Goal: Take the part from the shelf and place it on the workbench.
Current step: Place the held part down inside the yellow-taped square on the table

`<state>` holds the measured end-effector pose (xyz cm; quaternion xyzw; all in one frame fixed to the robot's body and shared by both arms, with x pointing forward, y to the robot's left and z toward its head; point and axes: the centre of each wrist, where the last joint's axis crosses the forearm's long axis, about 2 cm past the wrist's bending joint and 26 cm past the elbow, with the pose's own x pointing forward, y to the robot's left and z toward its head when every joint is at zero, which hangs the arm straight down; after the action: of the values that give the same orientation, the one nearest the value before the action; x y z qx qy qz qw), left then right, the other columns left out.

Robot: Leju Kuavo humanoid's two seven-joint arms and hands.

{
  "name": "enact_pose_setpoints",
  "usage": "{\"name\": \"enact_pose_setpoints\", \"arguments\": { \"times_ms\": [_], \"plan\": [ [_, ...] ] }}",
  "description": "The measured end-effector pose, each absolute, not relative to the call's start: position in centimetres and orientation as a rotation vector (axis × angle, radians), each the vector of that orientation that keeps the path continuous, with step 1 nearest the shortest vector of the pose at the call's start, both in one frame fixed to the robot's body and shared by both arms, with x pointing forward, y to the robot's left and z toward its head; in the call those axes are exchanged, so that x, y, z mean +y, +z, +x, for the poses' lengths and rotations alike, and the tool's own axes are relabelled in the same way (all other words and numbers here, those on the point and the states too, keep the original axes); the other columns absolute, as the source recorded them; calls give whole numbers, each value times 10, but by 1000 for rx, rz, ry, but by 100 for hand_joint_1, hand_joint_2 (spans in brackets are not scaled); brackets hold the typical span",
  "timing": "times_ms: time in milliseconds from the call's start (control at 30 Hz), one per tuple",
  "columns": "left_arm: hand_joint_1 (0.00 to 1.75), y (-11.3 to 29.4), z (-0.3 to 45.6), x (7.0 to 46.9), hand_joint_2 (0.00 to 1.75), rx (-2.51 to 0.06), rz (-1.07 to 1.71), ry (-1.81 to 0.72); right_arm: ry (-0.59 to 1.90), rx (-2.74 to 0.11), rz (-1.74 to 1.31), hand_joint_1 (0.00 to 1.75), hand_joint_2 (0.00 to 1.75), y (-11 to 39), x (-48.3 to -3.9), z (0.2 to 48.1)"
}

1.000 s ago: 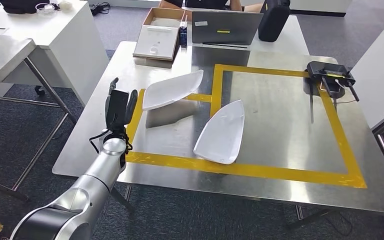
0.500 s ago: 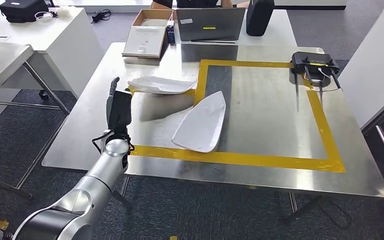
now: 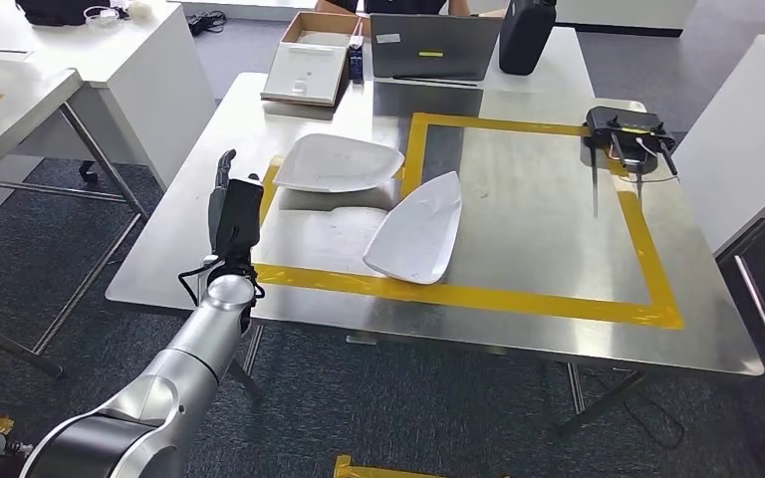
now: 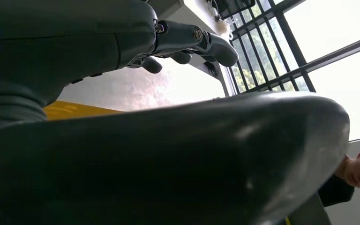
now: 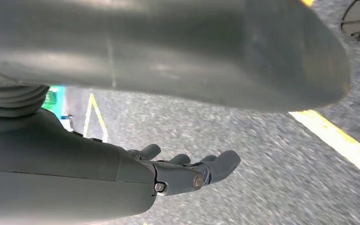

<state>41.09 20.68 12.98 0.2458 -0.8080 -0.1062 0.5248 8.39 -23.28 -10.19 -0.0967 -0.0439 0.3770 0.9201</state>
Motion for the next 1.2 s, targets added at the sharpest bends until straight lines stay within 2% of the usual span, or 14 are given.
{"name": "enact_pose_setpoints", "arguments": {
  "times_ms": [1200],
  "plan": [
    [0,136,413,194,0,-1956,536,-315,734,-100,-198,0,0,-102,-234,83]
  ]
}}
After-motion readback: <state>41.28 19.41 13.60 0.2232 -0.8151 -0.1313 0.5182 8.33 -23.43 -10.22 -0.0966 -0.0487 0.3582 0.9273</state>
